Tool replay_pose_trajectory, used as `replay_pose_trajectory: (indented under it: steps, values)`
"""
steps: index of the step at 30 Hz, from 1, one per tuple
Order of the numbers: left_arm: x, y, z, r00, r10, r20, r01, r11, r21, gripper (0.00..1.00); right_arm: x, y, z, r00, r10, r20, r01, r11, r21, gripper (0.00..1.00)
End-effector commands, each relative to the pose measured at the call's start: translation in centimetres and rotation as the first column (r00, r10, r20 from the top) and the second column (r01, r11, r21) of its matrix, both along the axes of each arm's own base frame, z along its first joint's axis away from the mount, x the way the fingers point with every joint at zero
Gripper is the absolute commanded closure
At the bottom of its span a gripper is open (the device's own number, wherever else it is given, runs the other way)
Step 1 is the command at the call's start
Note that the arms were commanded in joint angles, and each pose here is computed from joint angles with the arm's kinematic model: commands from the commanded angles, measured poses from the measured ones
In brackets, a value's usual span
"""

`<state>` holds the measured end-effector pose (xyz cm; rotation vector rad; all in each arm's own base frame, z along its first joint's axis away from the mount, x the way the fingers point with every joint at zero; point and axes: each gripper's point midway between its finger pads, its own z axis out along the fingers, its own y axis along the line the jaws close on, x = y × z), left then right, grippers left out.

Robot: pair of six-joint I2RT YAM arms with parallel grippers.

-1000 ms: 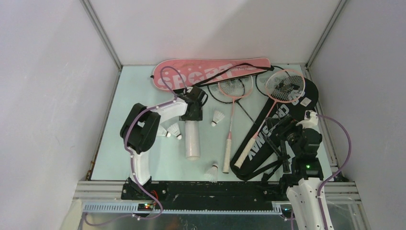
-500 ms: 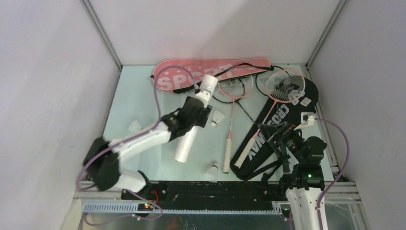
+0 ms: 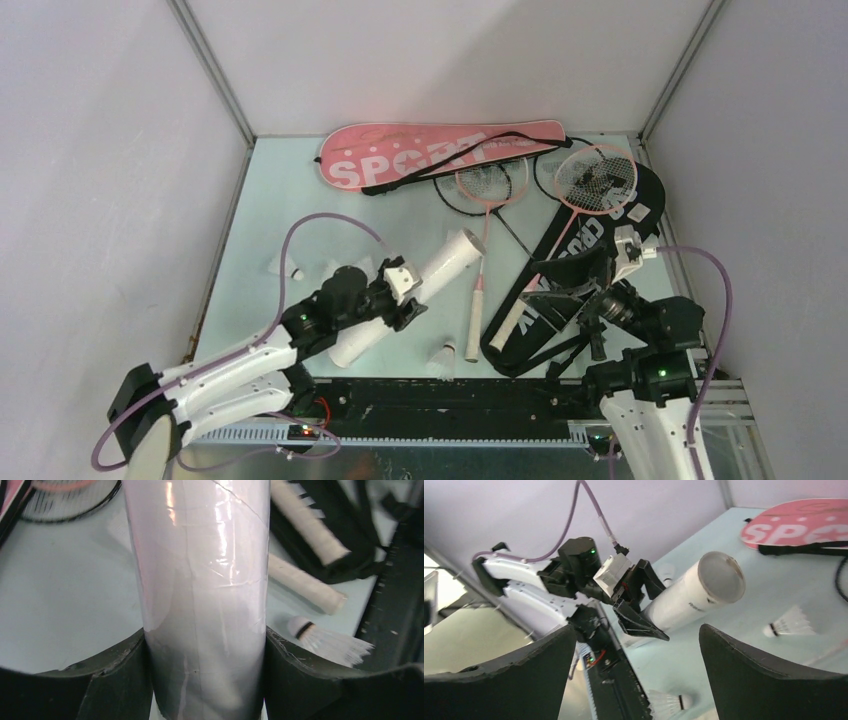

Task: Pack up the badminton gear
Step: Open the lid of the shuttle tube.

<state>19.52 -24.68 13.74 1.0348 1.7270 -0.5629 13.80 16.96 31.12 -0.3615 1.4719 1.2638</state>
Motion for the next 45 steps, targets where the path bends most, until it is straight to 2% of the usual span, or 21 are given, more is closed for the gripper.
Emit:
replay_pose_trajectory:
  steps: [1,4,8,13,18,20,23,25,31,34,39,41,42,45]
  values:
    - [-3.3,-2.2,4.8,0.954,-0.241,0.179,0.267,0.953,-0.142,0.61,-1.9,1.9,2.8,0.988,0.148,0.044,-0.148,0.989,-0.019,0.06]
    - [-4.6,-2.0,5.2,0.929,-0.296,0.223,0.333,0.931,-0.15,0.61,-1.1,3.3,3.1,0.984,0.176,-0.022,-0.176,0.983,-0.052,0.08]
    - [-5.4,-1.8,5.0,0.92,-0.323,0.222,0.359,0.922,-0.144,0.6,-0.8,6.1,2.3,0.967,0.224,-0.119,-0.238,0.963,-0.128,0.15]
    - [-5.6,-1.8,4.8,0.915,-0.336,0.223,0.371,0.919,-0.136,0.61,-0.9,8.0,3.0,0.961,0.247,-0.126,-0.268,0.942,-0.2,0.21]
    - [-5.9,-1.7,4.9,0.908,-0.348,0.232,0.385,0.913,-0.138,0.62,-0.3,8.4,1.8,0.968,0.194,-0.159,-0.23,0.94,-0.252,0.26]
    - [-6.0,-1.7,4.9,0.907,-0.348,0.235,0.386,0.912,-0.138,0.62,-0.2,8.4,1.6,0.969,0.183,-0.167,-0.222,0.94,-0.258,0.31]
    - [-5.9,-1.8,4.7,0.909,-0.349,0.227,0.384,0.913,-0.136,0.61,-0.4,8.6,1.4,0.965,0.194,-0.176,-0.236,0.936,-0.263,0.5]
    - [-5.8,-1.8,4.6,0.912,-0.346,0.22,0.38,0.916,-0.132,0.62,-0.9,8.9,1.4,0.958,0.219,-0.183,-0.262,0.93,-0.258,0.58]
    - [-5.5,-2.0,4.3,0.918,-0.34,0.202,0.369,0.921,-0.124,0.62,-1.6,9.7,1.3,0.945,0.265,-0.192,-0.309,0.917,-0.254,0.64]
    - [-5.6,-2.1,4.2,0.918,-0.346,0.196,0.373,0.92,-0.123,0.62,-1.5,10.0,1.0,0.941,0.269,-0.204,-0.317,0.912,-0.26,0.73]
    - [-5.8,-2.0,4.4,0.912,-0.351,0.213,0.382,0.915,-0.129,0.62,-1.6,10.0,1.0,0.94,0.264,-0.214,-0.318,0.907,-0.276,0.83]
    - [-6.0,-1.9,4.4,0.909,-0.352,0.222,0.386,0.913,-0.132,0.62,-1.7,10.0,1.1,0.94,0.268,-0.213,-0.321,0.906,-0.276,0.89]
    - [-6.0,-1.8,4.5,0.909,-0.35,0.224,0.384,0.914,-0.132,0.62,-1.8,9.9,1.2,0.94,0.269,-0.211,-0.321,0.907,-0.274,0.98]
    - [-6.0,-1.7,4.4,0.906,-0.347,0.241,0.385,0.913,-0.135,0.63,-2.3,9.7,2.2,0.939,0.275,-0.207,-0.323,0.912,-0.253,1.0]
